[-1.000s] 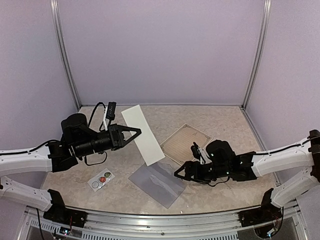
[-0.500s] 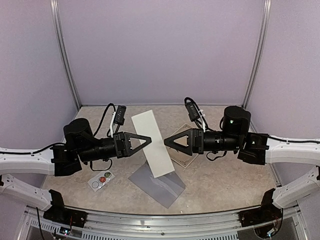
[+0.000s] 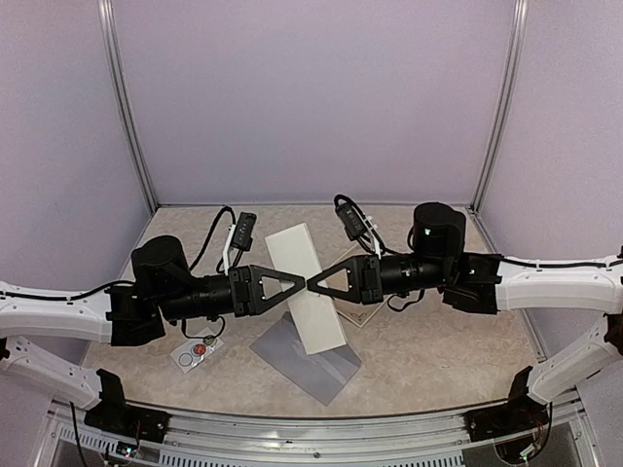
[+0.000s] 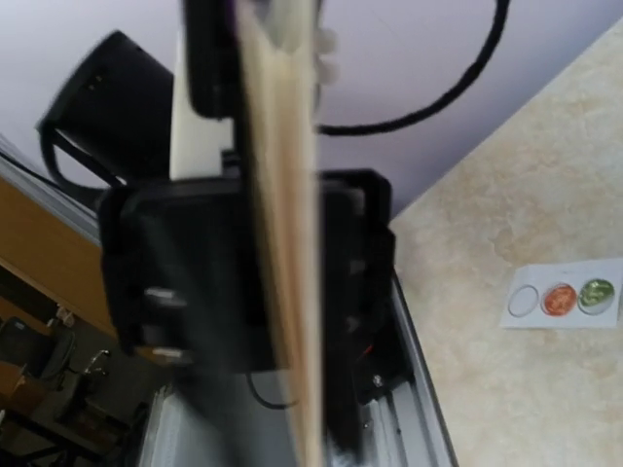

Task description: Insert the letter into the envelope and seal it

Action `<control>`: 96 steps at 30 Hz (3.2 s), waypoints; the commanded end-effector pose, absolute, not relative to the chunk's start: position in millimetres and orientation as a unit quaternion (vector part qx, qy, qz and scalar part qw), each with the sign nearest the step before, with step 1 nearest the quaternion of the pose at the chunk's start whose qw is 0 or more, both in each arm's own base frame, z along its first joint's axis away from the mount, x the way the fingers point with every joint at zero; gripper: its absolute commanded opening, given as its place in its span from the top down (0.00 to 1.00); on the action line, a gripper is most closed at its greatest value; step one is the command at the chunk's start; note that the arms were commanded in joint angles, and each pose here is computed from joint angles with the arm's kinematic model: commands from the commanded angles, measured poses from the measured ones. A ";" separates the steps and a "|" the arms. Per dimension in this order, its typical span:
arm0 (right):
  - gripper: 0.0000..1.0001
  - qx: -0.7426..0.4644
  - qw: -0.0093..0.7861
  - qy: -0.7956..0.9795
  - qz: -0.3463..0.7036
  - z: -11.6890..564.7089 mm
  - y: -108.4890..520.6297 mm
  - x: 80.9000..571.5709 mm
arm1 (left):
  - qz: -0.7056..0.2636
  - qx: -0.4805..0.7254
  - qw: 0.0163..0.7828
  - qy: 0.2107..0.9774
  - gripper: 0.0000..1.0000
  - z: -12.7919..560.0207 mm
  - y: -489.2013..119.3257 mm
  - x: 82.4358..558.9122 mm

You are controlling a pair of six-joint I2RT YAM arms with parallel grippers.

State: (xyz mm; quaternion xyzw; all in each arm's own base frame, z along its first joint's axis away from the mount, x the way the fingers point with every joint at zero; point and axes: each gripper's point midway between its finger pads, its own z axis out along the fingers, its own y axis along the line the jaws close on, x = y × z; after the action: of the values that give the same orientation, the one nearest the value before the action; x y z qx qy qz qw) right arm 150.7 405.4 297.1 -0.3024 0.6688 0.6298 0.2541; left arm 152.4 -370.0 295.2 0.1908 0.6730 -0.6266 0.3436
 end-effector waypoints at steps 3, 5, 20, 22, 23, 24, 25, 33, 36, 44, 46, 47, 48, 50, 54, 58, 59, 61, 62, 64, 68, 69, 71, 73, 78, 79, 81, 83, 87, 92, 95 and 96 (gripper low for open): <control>1.00 -0.293 0.261 0.767 0.507 224.5 387.1 193.6 | -0.531 0.083 0.294 0.790 0.38 220.0 -353.0 177.6; 1.00 -0.285 0.247 0.800 0.466 194.9 376.5 208.7 | -0.511 0.049 0.262 0.817 0.37 192.3 -344.6 179.0; 1.00 -0.324 0.205 0.842 0.379 112.8 374.4 245.3 | -0.440 -0.055 0.092 0.892 0.41 69.2 -336.6 154.8; 1.00 -0.328 0.206 0.845 0.370 107.3 375.6 248.9 | -0.432 -0.059 0.083 0.896 0.40 61.4 -334.4 152.3; 1.00 -0.329 0.207 0.847 0.363 104.2 375.7 251.1 | -0.428 -0.061 0.078 0.899 0.40 57.1 -332.8 150.8; 1.00 -0.330 0.208 0.849 0.356 101.1 375.2 252.6 | -0.424 -0.064 0.073 0.900 0.40 53.5 -331.2 149.2; 1.00 -0.329 0.209 0.852 0.349 97.9 373.6 255.2 | -0.420 -0.066 0.069 0.903 0.40 49.3 -329.5 147.2; 1.00 -0.321 0.178 0.874 0.318 61.2 362.7 252.7 | -0.411 -0.067 0.052 0.908 0.41 29.8 -327.8 142.2; 1.00 -0.310 0.164 0.879 0.323 52.3 361.7 248.4 | -0.409 -0.069 0.045 0.909 0.46 21.2 -327.9 140.8; 1.00 -0.249 0.122 0.910 0.309 30.2 358.2 243.3 | -0.409 -0.068 0.023 0.910 0.60 5.6 -330.3 134.9; 1.00 -0.228 0.113 0.918 0.305 25.3 355.8 241.6 | -0.407 -0.069 0.021 0.911 0.61 3.5 -329.6 134.6; 1.00 -0.218 0.107 0.921 0.303 22.6 354.5 240.5 | -0.406 -0.069 0.021 0.911 0.61 2.7 -329.0 134.4; 1.00 -0.206 0.102 0.926 0.299 20.0 352.8 240.3 | -0.406 -0.068 0.021 0.911 0.62 2.7 -329.2 134.1; 1.00 -0.186 0.092 0.933 0.295 15.3 350.6 238.4 | -0.406 -0.068 0.020 0.911 0.65 2.2 -329.6 133.8; 1.00 -0.187 0.073 0.927 0.318 14.3 361.1 228.4 | -0.404 -0.066 0.016 0.912 0.67 -0.9 -329.7 133.2; 1.00 -0.195 0.059 0.922 0.329 12.4 372.0 220.5 | -0.405 -0.062 0.013 0.912 0.73 -2.2 -331.8 134.0; 1.00 -0.198 0.055 0.922 0.330 10.3 374.1 218.5 | -0.405 -0.061 0.013 0.912 0.73 -2.5 -332.5 134.0; 1.00 -0.204 0.053 0.917 0.338 11.7 380.6 215.6 | -0.404 -0.060 0.013 0.913 0.74 -3.1 -333.0 134.7; 1.00 -0.205 0.053 0.916 0.340 12.3 383.1 215.0 | -0.403 -0.059 0.012 0.913 0.74 -3.6 -333.1 134.3; 1.00 -0.206 0.053 0.914 0.347 14.6 387.6 214.2 | -0.401 -0.059 0.014 0.914 0.76 -4.3 -332.9 135.5; 1.00 -0.207 0.050 0.909 0.359 18.1 396.6 212.7 | -0.400 -0.057 0.011 0.915 0.77 -6.1 -333.9 135.6; 1.00 -0.207 0.048 0.908 0.362 18.4 398.8 211.5 | -0.400 -0.055 0.011 0.915 0.77 -6.3 -334.5 135.7; 1.00 -0.208 0.045 0.903 0.373 21.2 404.4 208.8 | -0.401 -0.051 0.011 0.915 0.77 -5.8 -337.1 137.2; 1.00 -0.210 0.043 0.898 0.384 24.0 410.6 206.1 | -0.400 -0.048 0.012 0.915 0.77 -5.5 -339.1 138.7; 1.00 -0.212 0.062 0.905 0.364 31.2 407.2 211.0 | -0.393 -0.052 0.019 0.918 0.77 -6.3 -334.9 141.5; 0.97 -0.216 0.073 0.908 0.352 34.6 404.0 214.3 | -0.390 -0.054 0.021 0.919 0.77 -6.4 -332.6 141.8; 0.83 -0.227 0.088 0.912 0.330 41.9 397.3 218.6 | -0.386 -0.055 0.029 0.920 0.75 -3.5 -329.2 143.4; 0.70 -0.237 0.104 0.914 0.311 52.2 390.5 221.7 | -0.384 -0.053 0.039 0.921 0.71 2.1 -326.9 146.3; 0.53 -0.254 0.123 0.917 0.282 65.0 379.4 223.9 | -0.387 -0.053 0.061 0.919 0.62 15.2 -325.2 155.3; 0.46 -0.262 0.124 0.917 0.274 65.0 375.8 220.4 | -0.384 -0.060 0.079 0.918 0.51 20.2 -318.9 165.5; 0.46 -0.264 0.116 0.917 0.276 57.9 380.6 215.9 | -0.384 -0.059 0.079 0.918 0.51 19.0 -319.7 167.9; 0.46 -0.265 0.114 0.916 0.278 55.9 383.1 214.9 | -0.382 -0.058 0.079 0.919 0.52 16.4 -319.9 168.2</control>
State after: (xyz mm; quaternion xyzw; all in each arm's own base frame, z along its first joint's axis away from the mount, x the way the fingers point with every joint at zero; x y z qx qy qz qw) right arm 223.8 379.6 61.9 -0.2503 0.9158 0.2893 0.1220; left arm 165.1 -330.9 30.8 -0.0558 0.9050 -0.4152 0.0742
